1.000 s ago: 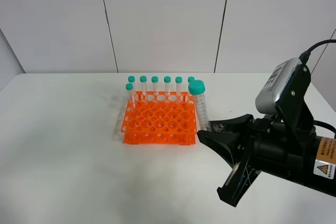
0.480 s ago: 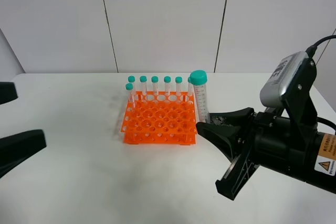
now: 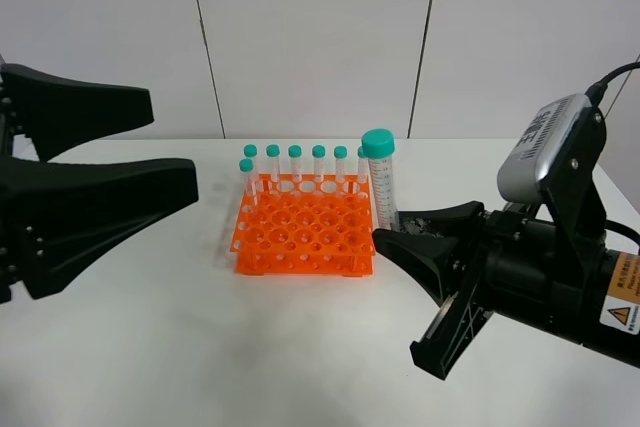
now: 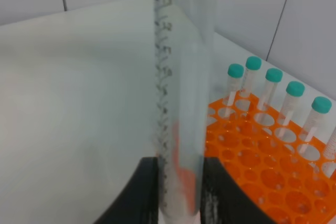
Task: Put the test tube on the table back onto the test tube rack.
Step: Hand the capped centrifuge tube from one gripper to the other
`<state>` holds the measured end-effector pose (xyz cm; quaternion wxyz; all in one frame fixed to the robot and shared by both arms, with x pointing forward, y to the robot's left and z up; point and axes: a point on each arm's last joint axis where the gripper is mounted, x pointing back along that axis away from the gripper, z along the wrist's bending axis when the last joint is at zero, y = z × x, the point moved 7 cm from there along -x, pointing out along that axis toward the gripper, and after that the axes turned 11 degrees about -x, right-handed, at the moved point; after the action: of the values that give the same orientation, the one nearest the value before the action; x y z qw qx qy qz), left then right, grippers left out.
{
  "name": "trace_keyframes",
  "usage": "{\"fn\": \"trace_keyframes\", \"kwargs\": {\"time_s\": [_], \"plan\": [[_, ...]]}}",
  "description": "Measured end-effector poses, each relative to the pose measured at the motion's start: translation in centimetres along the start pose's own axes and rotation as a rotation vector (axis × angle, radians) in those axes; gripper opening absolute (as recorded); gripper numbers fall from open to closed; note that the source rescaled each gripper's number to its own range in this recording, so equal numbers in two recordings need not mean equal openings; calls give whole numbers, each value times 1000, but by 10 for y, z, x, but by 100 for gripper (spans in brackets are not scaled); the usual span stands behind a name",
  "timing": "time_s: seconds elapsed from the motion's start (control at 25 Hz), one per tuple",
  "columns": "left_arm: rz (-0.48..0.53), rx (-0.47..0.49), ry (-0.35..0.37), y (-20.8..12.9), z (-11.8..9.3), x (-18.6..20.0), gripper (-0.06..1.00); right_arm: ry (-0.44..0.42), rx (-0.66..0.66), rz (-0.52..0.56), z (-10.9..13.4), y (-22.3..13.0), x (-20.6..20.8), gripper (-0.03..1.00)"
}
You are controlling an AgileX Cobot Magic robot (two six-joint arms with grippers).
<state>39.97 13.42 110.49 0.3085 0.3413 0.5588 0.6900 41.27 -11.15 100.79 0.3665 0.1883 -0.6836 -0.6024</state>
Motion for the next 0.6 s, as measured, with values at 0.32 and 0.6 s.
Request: {"fn": "trace_keyframes", "kwargs": {"time_s": [0.32, 0.6], "plan": [[-16, 17, -87, -9, -1, -31, 100, 0, 2, 0, 0, 0, 0, 0], [8, -17, -163, -11, -1, -61, 100, 1, 5, -1, 0, 0, 0, 0]]}}
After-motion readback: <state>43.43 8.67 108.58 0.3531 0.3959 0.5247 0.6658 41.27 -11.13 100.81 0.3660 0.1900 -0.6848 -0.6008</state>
